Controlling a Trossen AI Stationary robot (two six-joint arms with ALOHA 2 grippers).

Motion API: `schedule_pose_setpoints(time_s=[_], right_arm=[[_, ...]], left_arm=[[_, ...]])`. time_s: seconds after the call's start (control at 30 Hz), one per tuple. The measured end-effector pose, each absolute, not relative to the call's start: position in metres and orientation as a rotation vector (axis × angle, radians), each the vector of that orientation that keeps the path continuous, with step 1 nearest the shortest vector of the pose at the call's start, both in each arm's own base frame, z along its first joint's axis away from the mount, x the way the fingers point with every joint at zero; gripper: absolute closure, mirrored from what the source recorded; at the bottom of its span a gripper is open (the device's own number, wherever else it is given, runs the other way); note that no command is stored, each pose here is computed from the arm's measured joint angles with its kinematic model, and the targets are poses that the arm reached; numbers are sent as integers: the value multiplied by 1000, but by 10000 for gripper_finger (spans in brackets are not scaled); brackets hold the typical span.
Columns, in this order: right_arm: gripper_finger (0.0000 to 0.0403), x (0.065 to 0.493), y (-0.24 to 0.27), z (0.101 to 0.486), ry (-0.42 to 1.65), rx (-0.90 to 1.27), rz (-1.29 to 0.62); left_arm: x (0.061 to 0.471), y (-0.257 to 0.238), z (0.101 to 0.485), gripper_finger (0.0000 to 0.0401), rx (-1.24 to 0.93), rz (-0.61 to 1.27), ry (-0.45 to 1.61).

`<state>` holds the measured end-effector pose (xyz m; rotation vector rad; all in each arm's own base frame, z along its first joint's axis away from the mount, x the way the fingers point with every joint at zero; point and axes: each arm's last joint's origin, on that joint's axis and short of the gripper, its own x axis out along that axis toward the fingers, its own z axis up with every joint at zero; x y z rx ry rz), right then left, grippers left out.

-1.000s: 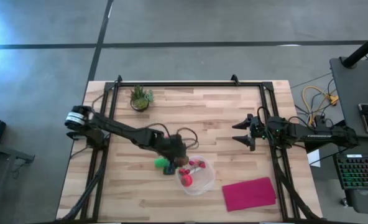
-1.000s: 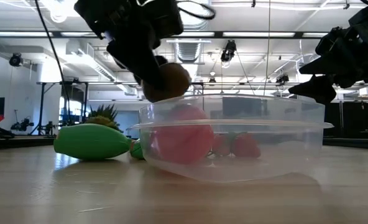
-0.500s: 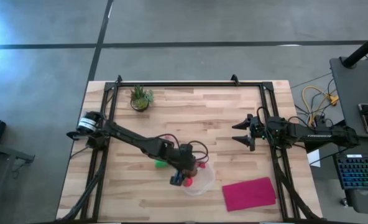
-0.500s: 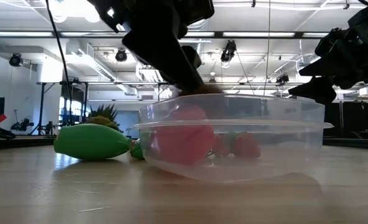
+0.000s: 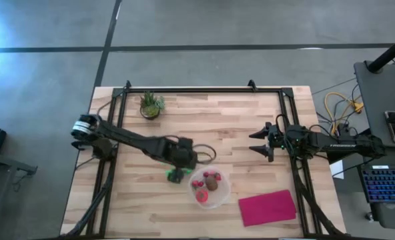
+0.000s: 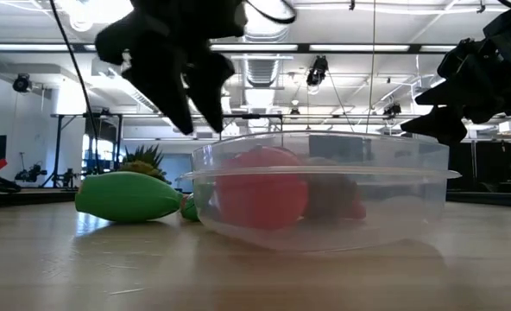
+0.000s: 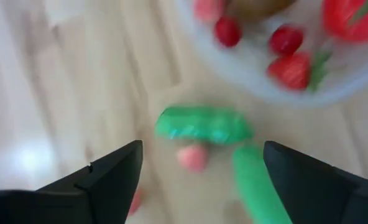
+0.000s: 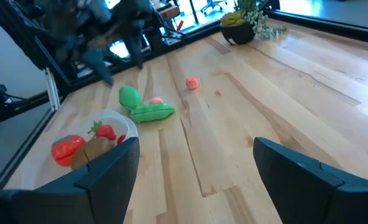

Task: Pick and placing Produce into tupperware
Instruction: Put the top pink peach into the transparent bin

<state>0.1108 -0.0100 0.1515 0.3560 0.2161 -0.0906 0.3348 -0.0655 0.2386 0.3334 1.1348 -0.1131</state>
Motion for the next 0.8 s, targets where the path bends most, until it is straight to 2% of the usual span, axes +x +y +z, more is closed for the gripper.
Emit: schedule_pose_setpoints(time_s=[0.17, 0.4, 0.8], right_arm=[[90, 111, -10, 151, 219, 356, -91], [95, 112, -10, 150, 233, 357, -93], [90, 112, -10, 149, 241, 358, -94]], left_arm=[[320, -29, 244, 117, 319, -68, 1128], [311, 13, 216, 165, 237, -64, 1204], [315, 35, 181, 175, 265, -67, 1253]])
